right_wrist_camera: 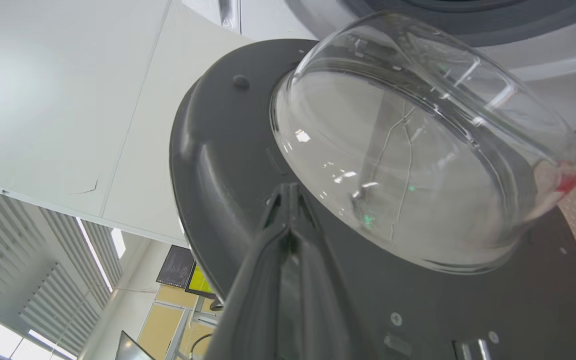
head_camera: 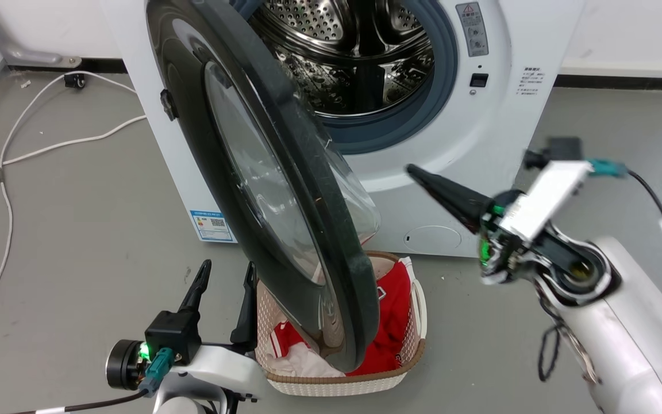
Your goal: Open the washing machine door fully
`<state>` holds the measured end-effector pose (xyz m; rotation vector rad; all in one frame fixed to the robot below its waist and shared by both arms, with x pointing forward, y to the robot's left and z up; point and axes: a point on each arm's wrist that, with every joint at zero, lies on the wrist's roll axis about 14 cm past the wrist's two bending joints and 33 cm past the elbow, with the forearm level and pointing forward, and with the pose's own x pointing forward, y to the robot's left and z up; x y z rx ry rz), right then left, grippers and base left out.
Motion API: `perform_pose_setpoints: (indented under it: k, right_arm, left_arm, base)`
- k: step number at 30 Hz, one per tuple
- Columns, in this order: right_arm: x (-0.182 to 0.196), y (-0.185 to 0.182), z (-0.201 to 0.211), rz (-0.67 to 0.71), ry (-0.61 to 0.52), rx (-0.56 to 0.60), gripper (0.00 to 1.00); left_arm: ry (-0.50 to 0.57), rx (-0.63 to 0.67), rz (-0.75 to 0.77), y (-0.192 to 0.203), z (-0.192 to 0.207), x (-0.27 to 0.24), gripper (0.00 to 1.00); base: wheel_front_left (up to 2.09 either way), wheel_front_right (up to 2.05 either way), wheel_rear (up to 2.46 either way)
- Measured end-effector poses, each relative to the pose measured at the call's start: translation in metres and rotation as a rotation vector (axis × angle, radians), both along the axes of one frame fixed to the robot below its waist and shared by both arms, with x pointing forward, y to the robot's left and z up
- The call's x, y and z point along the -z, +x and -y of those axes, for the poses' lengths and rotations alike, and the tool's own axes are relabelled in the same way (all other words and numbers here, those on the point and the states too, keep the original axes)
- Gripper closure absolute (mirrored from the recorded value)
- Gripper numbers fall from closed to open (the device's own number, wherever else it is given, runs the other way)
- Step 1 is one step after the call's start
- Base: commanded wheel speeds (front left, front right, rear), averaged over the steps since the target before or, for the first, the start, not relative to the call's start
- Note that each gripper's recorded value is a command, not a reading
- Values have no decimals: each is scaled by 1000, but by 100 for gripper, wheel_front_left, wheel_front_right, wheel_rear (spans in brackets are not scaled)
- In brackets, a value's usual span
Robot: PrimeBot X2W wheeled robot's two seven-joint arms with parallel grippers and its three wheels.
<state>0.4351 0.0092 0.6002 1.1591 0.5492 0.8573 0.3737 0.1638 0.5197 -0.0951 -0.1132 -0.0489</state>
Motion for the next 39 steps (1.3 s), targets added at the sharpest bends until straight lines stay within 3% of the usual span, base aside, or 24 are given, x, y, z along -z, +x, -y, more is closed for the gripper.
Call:
perform_pose_setpoints:
  k: [6, 8, 13, 14, 16, 17, 18, 26, 30, 34, 39]
  right_arm:
    - [13, 4, 68, 6, 63, 300, 100]
    - [30, -3, 100, -16, 82, 436, 100]
    - [62, -24, 142, -56, 75, 634, 100]
    - [68, -28, 150, -59, 66, 677, 95]
    - [78, -35, 160, -71, 54, 732, 48]
    - [82, -40, 162, -77, 54, 752, 13]
    - [86, -43, 165, -73, 34, 770, 0]
    - [101, -53, 198, 24, -135, 943, 0]
    - [100, -54, 221, 167, -364, 982, 0]
    - [75, -53, 241, 385, -615, 1044, 0]
    - [53, -62, 223, 579, -813, 1048, 0]
  left_arm:
    - [-2, 0, -2, -5, 0, 1, 0]
    - [-2, -1, 3, -6, 0, -1, 0]
    - [-3, -7, 3, -7, -1, -1, 0]
    - [-3, -8, 3, -8, -1, 0, 0]
    - [-3, -11, 3, -8, -1, 0, 0]
    - [-3, -11, 3, -8, -1, 0, 0]
    - [-4, -11, 4, -8, -1, -1, 0]
    - [-6, -10, 7, -9, -1, -2, 0]
    - [-6, -12, 7, -9, -2, -2, 0]
    - [-6, -13, 6, -9, -2, -1, 0]
    - [-6, -20, 8, -9, -4, -2, 0]
  base:
    - [0, 0, 0]
    - [0, 0, 0]
    - [0, 0, 0]
    - [0, 0, 0]
    - [0, 0, 0]
    - [0, 0, 0]
    - [0, 0, 0]
    - [0, 0, 0]
    - [0, 0, 0]
    - [0, 0, 0]
    - [0, 0, 0]
